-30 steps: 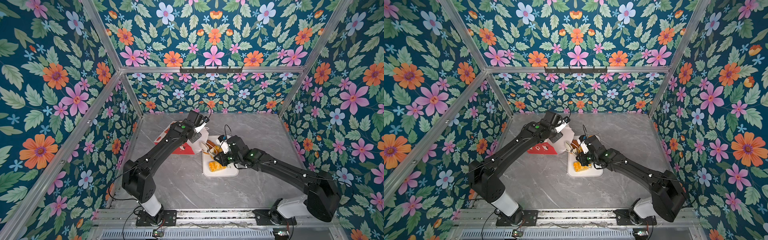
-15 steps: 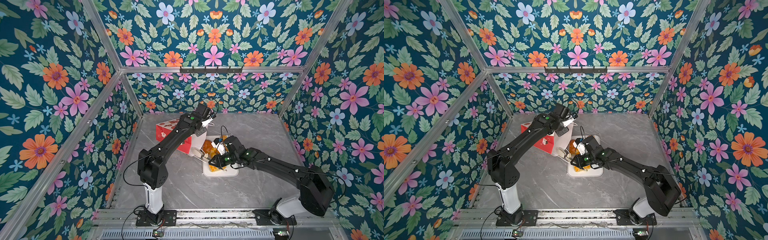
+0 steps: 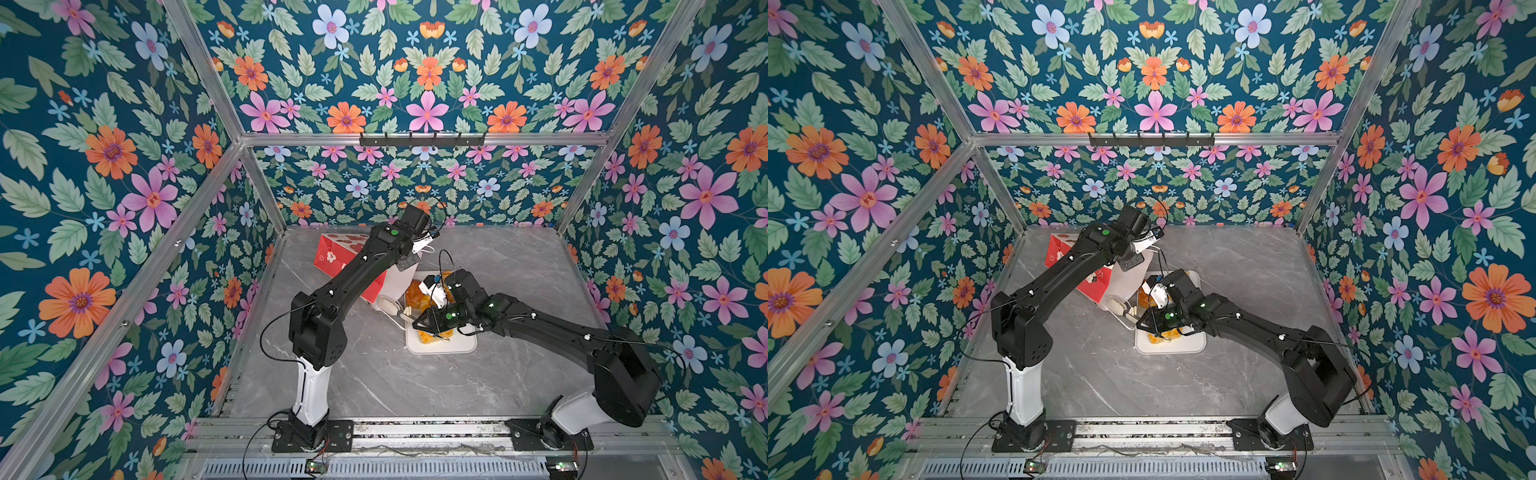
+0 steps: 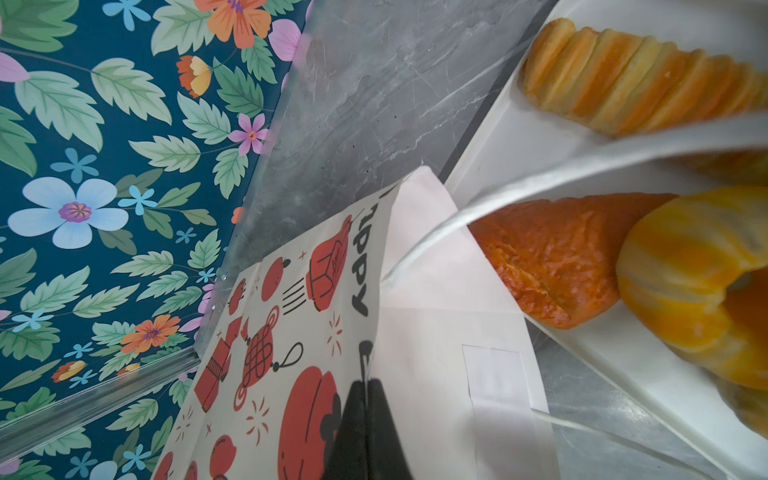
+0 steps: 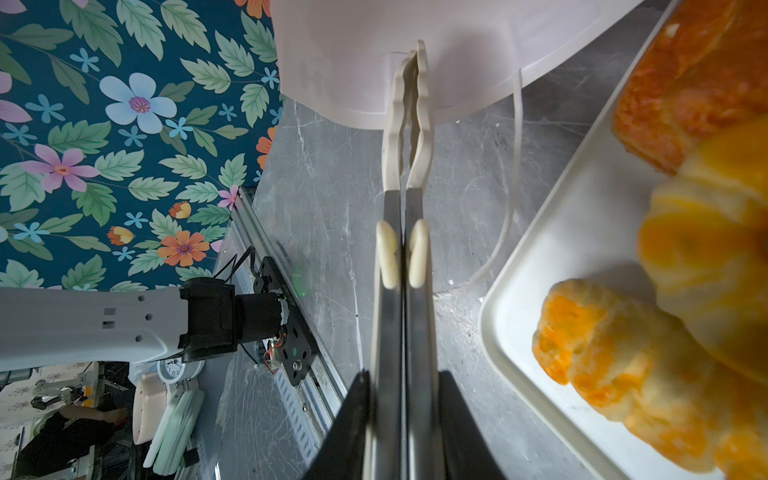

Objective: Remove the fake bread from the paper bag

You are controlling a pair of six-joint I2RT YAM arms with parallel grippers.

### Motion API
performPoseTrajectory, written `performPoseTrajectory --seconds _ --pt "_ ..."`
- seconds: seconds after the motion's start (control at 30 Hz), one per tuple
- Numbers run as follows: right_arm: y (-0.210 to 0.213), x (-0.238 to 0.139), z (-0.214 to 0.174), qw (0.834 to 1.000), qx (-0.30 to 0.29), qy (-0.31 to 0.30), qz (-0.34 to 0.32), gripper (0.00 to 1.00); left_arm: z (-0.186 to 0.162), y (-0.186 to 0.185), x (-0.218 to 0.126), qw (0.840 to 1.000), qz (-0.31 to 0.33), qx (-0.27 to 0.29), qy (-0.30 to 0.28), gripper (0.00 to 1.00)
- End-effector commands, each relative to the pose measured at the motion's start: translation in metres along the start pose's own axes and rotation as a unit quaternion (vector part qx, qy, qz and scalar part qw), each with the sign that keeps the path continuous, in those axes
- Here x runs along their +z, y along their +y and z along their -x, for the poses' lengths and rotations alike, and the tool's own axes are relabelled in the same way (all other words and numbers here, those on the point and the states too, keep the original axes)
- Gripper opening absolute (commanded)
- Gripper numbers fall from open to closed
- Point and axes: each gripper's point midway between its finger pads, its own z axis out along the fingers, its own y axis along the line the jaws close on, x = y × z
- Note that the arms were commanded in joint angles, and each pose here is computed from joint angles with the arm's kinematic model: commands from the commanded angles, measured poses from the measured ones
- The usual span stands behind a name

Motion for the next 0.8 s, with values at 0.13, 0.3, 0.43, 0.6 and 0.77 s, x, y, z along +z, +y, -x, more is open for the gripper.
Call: performPoseTrajectory --seconds 0.13,0.3,0.43,0.6,0.77 --pt "0.013 0.005 0.001 0.999 0.005 0.005 0.041 0.08 0.005 -0.003 0.005 1.0 -0.001 0.014 0.004 0.0" --pt "0.014 0.008 0.002 0.999 0.01 0.008 0.046 0.09 0.017 -0.004 0.01 1.0 0.0 0.019 -0.005 0.0" --pt "0.014 0.008 0.002 0.999 0.013 0.008 0.048 0.08 0.017 -0.007 0.019 1.0 -0.002 0.025 0.002 0.0" --pt "0.011 0.008 0.001 0.999 0.015 0.008 0.041 0.09 0.018 -0.003 0.014 1.0 0.011 0.015 -0.014 0.0" --pt "0.005 0.011 0.001 1.0 0.014 0.01 0.026 0.09 0.025 0.004 -0.012 0.997 0.027 -0.011 -0.078 0.0"
